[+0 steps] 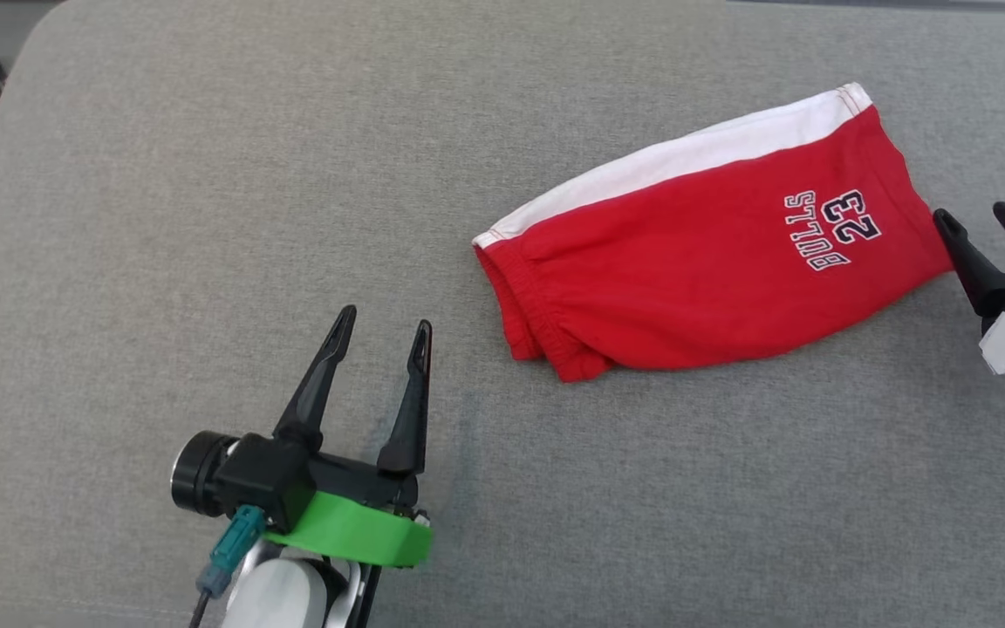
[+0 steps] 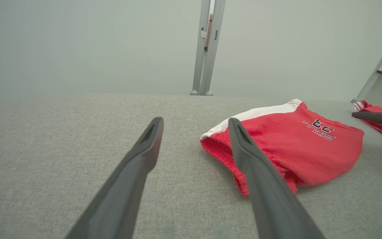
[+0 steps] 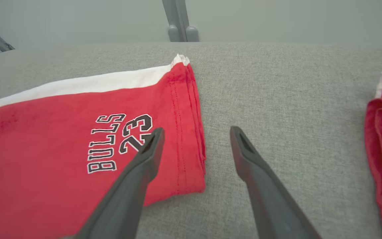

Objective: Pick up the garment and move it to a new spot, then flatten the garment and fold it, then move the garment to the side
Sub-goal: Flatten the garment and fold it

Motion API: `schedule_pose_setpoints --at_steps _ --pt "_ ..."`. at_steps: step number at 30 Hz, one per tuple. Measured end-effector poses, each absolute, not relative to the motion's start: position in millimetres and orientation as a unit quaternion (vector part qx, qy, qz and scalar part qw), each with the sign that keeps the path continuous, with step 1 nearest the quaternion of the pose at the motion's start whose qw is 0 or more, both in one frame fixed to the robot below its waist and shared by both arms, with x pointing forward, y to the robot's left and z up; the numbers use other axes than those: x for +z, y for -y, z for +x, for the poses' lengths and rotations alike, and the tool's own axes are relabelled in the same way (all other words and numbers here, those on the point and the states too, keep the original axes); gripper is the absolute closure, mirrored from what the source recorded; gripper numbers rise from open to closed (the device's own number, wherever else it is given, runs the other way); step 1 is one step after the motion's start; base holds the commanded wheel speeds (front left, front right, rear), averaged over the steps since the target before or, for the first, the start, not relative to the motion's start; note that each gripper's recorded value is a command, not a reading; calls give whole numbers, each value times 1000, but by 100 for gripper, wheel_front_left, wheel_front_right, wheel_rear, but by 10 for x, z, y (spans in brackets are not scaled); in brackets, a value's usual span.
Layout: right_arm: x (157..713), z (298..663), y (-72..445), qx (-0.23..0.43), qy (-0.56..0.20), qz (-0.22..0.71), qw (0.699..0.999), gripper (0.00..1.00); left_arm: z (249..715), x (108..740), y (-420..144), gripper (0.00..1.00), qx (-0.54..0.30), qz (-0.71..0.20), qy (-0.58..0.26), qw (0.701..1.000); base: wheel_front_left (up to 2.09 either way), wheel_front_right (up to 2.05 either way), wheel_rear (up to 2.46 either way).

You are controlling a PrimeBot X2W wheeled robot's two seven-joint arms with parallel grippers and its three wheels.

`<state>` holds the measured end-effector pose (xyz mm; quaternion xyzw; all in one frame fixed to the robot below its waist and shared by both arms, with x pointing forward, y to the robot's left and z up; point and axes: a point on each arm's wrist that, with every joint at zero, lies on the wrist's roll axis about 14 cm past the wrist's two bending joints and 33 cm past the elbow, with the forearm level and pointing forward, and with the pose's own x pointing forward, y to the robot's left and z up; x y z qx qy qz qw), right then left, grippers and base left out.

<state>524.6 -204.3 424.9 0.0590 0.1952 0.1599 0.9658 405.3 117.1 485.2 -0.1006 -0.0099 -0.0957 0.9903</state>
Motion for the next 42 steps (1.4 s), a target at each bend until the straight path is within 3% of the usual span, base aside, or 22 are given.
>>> schedule_pose_setpoints --at_steps 19,20,21,22,23,34,42 --pt "3707 5711 1764 144 -302 32 942 1 3686 4818 -1478 0 -20 -97 -9 995 0 0 0" --pt "3679 5726 1768 140 -306 34 941 25 3688 4799 -1474 0 -21 -90 -12 996 0 0 0" --pt "3664 5736 1763 139 -309 35 940 61 3691 4788 -1467 0 -24 -87 -13 996 0 0 0" --pt "3641 5741 1767 137 -312 36 939 90 3698 4771 -1460 0 -27 -85 -16 996 0 0 0" --pt "3626 5745 1775 135 -317 35 938 100 3707 4763 -1453 0 -30 -82 -17 996 0 0 0" --pt "3723 5714 1771 141 -296 50 944 100 3879 4748 -1278 0 -67 -83 -13 994 0 0 0" --pt "3978 5553 2267 109 -262 31 958 100 3957 4773 -1072 0 -101 -90 -6 991 0 0 0"
